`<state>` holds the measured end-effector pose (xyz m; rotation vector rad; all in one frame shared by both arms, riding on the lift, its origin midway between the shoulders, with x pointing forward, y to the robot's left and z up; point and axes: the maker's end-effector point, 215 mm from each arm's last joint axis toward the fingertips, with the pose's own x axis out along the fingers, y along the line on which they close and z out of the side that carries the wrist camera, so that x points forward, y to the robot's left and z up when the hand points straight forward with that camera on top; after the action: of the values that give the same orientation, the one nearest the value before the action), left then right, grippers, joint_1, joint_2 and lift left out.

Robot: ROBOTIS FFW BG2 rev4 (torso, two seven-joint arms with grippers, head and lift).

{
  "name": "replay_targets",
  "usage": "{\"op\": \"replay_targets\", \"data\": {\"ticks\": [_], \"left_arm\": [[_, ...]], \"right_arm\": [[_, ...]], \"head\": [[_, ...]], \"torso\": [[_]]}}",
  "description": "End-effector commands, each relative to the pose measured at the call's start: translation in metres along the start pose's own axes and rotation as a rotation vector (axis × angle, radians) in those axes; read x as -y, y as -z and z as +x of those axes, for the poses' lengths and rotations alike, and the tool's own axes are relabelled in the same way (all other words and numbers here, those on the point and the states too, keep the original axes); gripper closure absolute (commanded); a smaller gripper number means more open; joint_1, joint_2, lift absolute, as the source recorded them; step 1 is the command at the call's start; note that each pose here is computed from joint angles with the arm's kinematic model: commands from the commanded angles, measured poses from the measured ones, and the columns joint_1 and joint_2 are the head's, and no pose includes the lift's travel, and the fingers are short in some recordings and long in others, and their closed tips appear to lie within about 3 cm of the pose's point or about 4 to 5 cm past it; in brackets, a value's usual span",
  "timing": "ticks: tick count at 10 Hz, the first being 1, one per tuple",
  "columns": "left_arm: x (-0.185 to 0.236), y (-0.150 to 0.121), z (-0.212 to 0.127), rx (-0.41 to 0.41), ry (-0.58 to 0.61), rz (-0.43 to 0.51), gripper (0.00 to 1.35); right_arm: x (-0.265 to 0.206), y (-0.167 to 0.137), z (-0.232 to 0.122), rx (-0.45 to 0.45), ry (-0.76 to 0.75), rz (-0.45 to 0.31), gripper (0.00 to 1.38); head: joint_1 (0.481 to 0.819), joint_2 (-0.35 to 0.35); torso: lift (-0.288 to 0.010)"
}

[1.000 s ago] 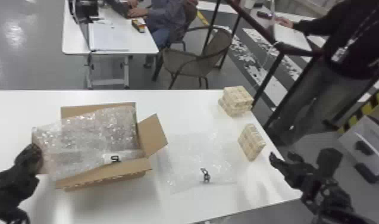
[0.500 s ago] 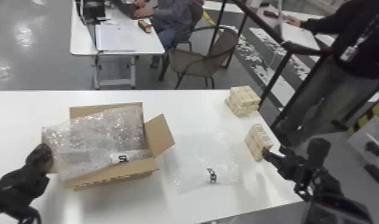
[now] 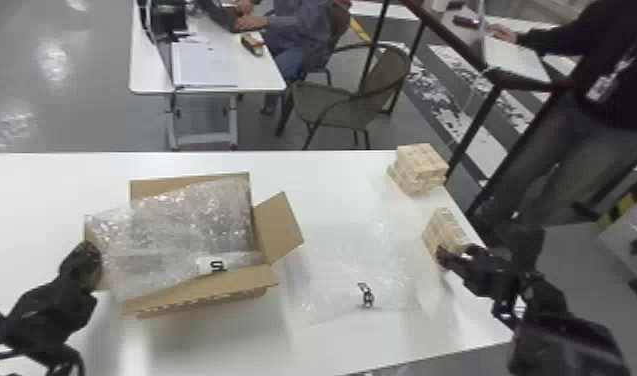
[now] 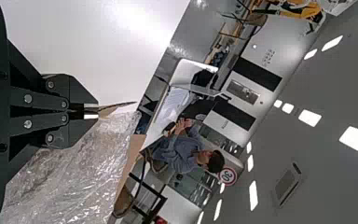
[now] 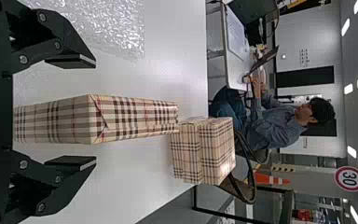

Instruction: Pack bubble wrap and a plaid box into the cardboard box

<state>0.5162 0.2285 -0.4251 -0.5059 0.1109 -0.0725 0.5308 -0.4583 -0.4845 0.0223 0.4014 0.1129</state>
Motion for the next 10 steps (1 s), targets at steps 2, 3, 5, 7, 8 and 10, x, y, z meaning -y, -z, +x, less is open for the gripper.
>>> {"op": "replay_targets", "data": {"ticks": [2, 3, 5, 7, 8, 10], "left_arm": [[-0.0014, 0.0017, -0.0017, 0.000, -0.004, -0.006, 1.19], [-0.0026, 0.0015, -0.0023, 0.001, -0.006, -0.006, 1.19], [-0.0003, 0.0015, -0.0016, 0.002, -0.003, -0.007, 1.19], [-0.0004, 0.0022, -0.0017, 0.001, -0.003, -0.009, 1.19], [-0.0004, 0.0022, -0.0017, 0.001, -0.003, -0.009, 1.19], [-0.0001, 0.0022, -0.0017, 0.001, -0.001, -0.009, 1.19]], "right_arm": [[-0.0007, 0.0041, 0.0020, -0.006, 0.002, 0.008, 0.53], [-0.0006, 0.0051, 0.0030, -0.008, 0.004, 0.012, 0.58], [0.0013, 0.0039, 0.0041, -0.006, 0.011, 0.012, 0.84], [0.0022, 0.0018, 0.0036, 0.000, 0.014, 0.013, 0.88], [0.0022, 0.0016, 0.0036, 0.001, 0.014, 0.015, 0.89], [0.0044, 0.0003, 0.0024, 0.010, 0.025, 0.014, 1.09]], "head": [[0.695, -0.237], [0.695, -0.237], [0.695, -0.236], [0.695, -0.239], [0.695, -0.240], [0.695, -0.241]], "torso": [[-0.070], [-0.070], [-0.070], [-0.070], [-0.070], [-0.070]]}}
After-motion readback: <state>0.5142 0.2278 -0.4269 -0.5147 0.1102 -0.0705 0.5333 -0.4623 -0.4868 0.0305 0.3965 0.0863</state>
